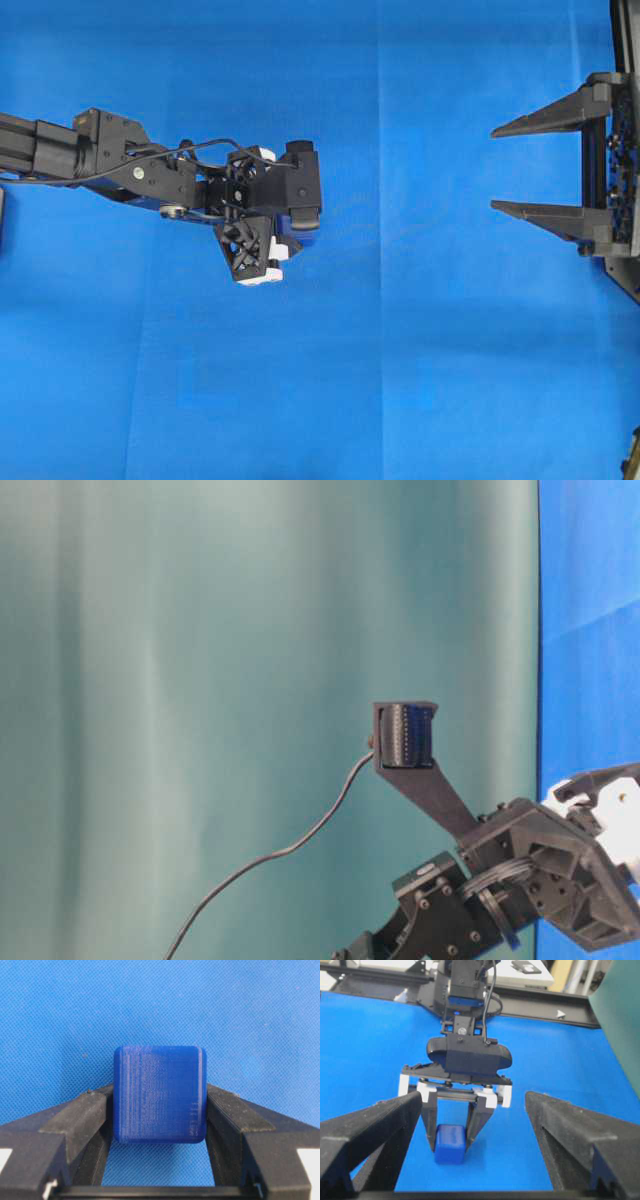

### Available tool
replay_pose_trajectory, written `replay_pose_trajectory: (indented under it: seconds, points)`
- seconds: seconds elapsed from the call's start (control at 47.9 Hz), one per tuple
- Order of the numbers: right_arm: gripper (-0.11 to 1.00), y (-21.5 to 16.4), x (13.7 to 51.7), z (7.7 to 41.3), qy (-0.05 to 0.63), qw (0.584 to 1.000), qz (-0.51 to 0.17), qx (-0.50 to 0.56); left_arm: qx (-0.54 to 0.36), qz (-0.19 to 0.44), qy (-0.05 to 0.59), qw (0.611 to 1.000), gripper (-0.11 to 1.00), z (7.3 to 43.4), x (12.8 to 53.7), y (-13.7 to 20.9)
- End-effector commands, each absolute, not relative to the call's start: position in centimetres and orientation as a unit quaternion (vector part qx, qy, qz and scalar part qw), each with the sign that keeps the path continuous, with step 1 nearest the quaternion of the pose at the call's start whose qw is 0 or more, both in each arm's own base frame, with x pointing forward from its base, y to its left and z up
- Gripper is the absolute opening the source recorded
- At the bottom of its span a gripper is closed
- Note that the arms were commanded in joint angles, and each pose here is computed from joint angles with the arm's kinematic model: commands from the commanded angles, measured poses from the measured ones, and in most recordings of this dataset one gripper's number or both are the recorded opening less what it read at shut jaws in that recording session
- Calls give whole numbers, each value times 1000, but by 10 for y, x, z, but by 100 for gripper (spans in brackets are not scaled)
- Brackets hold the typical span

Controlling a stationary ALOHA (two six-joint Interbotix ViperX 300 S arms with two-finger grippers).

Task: Handover the blue block to the right arm after grasping it with the left arm, then place it in the designated position.
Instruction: 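Close the left gripper on the blue cube, then lift the blue cube with the left gripper and rotate it upright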

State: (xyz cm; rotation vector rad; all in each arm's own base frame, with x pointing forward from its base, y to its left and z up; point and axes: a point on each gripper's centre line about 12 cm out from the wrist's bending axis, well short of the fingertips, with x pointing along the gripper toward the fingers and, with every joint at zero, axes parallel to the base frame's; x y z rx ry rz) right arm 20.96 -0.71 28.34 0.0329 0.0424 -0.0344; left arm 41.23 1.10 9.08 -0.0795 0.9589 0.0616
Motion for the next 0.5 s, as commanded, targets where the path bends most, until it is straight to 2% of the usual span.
replay_pose_trajectory:
  seconds: [0.0, 0.23, 0.48]
  points:
    - [97, -7, 212, 291, 10, 1000, -17, 17, -39, 31, 444, 895, 46, 106, 415, 13]
    - [97, -7, 212, 290, 11, 1000, -17, 17, -37, 28, 442, 896, 46, 122, 414, 9]
    - [97, -8, 212, 290, 11, 1000, -18, 17, -35, 23, 421, 906, 46, 180, 411, 5]
